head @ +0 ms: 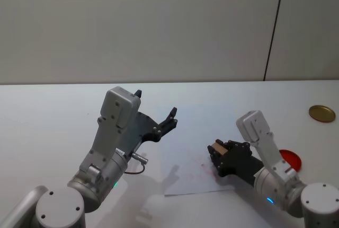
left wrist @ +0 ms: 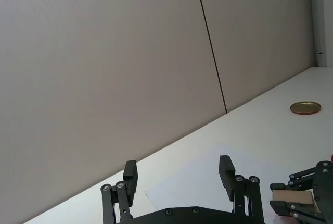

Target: Use the one hand to pick up the stamp and affix it onto the A4 paper.

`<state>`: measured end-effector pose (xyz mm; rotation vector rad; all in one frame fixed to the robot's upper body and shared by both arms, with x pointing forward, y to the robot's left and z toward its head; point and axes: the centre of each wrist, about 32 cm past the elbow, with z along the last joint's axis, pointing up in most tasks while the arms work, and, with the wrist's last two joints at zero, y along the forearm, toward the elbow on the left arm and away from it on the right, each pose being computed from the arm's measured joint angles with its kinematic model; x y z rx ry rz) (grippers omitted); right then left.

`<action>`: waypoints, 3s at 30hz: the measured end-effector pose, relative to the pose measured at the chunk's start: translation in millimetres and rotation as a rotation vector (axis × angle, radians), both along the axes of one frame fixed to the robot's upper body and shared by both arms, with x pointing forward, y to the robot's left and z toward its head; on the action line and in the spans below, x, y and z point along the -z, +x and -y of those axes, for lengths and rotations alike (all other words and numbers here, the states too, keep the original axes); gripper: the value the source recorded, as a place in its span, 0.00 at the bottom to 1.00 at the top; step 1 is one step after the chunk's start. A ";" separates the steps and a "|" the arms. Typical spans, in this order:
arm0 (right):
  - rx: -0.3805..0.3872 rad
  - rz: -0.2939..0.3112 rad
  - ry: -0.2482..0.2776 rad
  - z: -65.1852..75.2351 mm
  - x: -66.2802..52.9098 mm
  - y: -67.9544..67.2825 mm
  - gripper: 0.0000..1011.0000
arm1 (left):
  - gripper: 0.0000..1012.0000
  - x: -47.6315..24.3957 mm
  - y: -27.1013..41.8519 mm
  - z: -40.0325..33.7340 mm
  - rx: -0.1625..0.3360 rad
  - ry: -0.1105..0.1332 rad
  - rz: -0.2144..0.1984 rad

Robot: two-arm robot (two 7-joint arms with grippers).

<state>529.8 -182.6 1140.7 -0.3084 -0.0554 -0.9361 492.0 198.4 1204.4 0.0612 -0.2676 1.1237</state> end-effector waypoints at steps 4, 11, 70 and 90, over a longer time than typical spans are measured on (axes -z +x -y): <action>0.002 0.014 0.007 1.1 6.6 -1.8 0.22 | 0.98 0.0 0.0 0.0 0.000 0.000 0.000; 0.013 0.031 0.035 4.7 18.0 -5.3 0.22 | 0.98 0.0 0.0 0.0 0.000 0.000 0.000; 0.064 0.096 0.255 1.2 -73.0 -4.9 0.22 | 0.98 0.0 0.0 0.0 0.000 0.000 0.000; 0.144 -0.102 0.215 0.7 -57.7 4.7 0.22 | 0.98 0.0 0.0 0.0 0.000 0.000 0.000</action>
